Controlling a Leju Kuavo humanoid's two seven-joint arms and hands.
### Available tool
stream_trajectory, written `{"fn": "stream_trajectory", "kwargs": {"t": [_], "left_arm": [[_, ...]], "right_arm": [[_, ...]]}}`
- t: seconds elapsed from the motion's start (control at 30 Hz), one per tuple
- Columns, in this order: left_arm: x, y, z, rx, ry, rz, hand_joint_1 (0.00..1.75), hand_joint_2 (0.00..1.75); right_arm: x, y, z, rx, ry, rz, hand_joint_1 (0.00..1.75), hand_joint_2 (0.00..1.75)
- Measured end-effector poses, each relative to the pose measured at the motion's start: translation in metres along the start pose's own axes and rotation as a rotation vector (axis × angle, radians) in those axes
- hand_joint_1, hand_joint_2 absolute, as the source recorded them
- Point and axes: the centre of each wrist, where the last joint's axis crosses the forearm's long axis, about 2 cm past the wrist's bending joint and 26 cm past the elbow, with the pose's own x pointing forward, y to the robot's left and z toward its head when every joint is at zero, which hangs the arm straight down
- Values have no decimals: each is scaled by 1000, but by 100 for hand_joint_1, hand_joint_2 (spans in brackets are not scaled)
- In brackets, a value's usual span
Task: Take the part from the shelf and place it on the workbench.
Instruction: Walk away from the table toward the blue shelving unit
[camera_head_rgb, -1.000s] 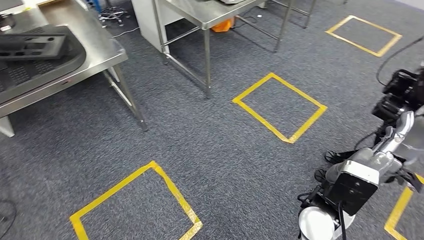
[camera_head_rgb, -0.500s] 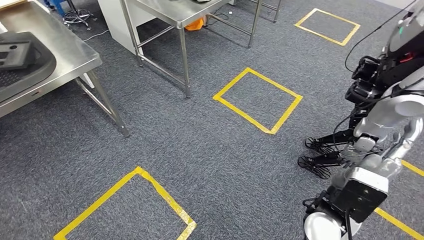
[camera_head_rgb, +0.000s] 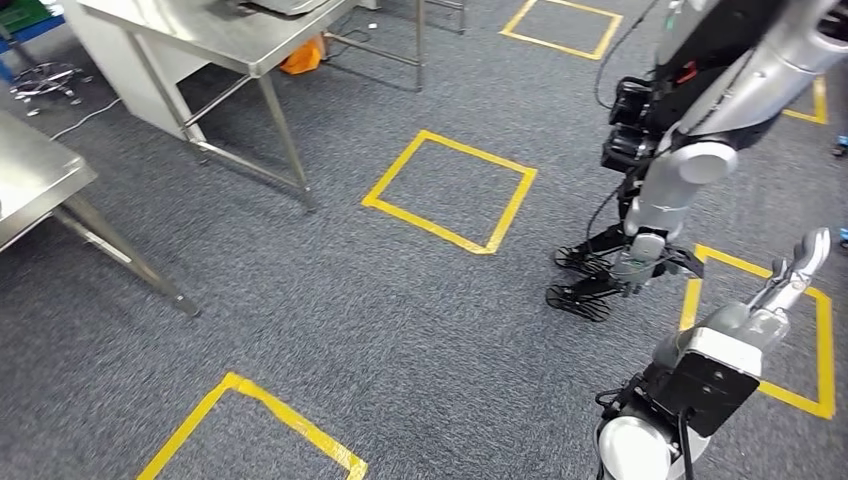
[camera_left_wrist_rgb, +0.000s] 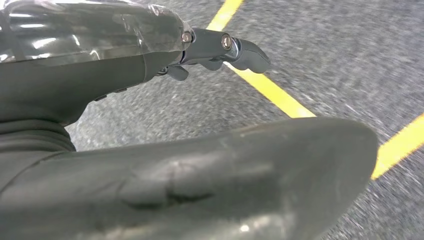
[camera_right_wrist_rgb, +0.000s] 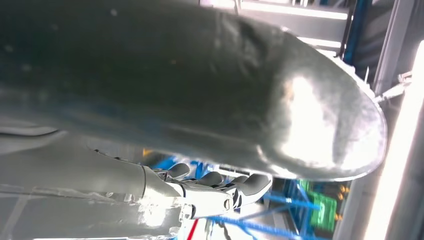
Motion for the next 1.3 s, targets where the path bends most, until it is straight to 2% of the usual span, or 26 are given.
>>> {"fn": "stream_trajectory", "kwargs": {"t": [1.3], "left_arm": [[2, 0, -1, 1, -2, 4, 0, 0]], "right_arm": [[-2, -2, -1, -11, 1, 8, 0, 0]]}}
